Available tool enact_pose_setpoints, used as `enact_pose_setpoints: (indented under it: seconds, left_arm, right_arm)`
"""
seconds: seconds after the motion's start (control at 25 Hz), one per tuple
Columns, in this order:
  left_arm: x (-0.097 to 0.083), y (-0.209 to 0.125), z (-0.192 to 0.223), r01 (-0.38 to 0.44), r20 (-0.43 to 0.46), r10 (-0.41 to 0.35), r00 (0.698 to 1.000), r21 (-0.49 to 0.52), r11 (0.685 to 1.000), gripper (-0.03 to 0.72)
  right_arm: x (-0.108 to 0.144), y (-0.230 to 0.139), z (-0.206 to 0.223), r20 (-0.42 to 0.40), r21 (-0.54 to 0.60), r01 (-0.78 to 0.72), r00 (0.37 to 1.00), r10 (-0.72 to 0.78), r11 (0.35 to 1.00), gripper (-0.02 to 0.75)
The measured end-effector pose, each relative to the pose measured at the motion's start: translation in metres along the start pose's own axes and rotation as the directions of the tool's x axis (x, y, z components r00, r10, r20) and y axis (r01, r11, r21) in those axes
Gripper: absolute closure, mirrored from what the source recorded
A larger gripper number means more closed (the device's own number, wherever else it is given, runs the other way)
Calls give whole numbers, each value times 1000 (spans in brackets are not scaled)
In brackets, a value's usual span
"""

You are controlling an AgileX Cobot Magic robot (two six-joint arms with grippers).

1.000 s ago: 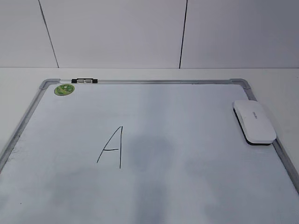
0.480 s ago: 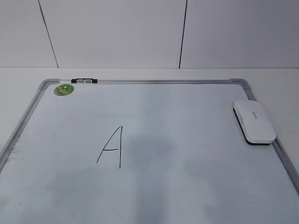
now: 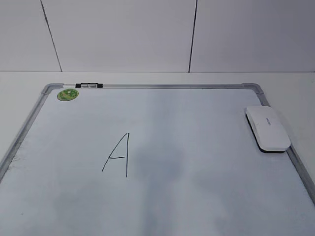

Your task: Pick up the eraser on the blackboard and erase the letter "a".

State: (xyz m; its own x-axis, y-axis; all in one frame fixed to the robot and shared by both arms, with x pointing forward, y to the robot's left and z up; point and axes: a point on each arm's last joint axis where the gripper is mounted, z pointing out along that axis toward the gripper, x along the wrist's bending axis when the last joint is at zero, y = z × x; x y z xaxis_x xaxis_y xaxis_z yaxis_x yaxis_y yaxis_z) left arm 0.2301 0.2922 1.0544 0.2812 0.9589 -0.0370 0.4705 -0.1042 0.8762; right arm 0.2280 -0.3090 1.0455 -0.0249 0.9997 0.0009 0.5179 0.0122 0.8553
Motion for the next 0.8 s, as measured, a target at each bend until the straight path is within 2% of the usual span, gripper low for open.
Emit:
enact_pose_setpoints:
  seconds: [0.32, 0.8]
  left_arm:
    - [0, 0, 0, 2, -3, -2, 1000, -2, 1000, 402]
    - [-1, 1, 1, 74, -136, -75, 988, -13, 997, 420]
  right_arm:
    - [0, 0, 0, 41, -1, -24, 999, 24, 1000, 145]
    - [2, -1, -1, 155, -7, -94, 983, 94, 996, 145]
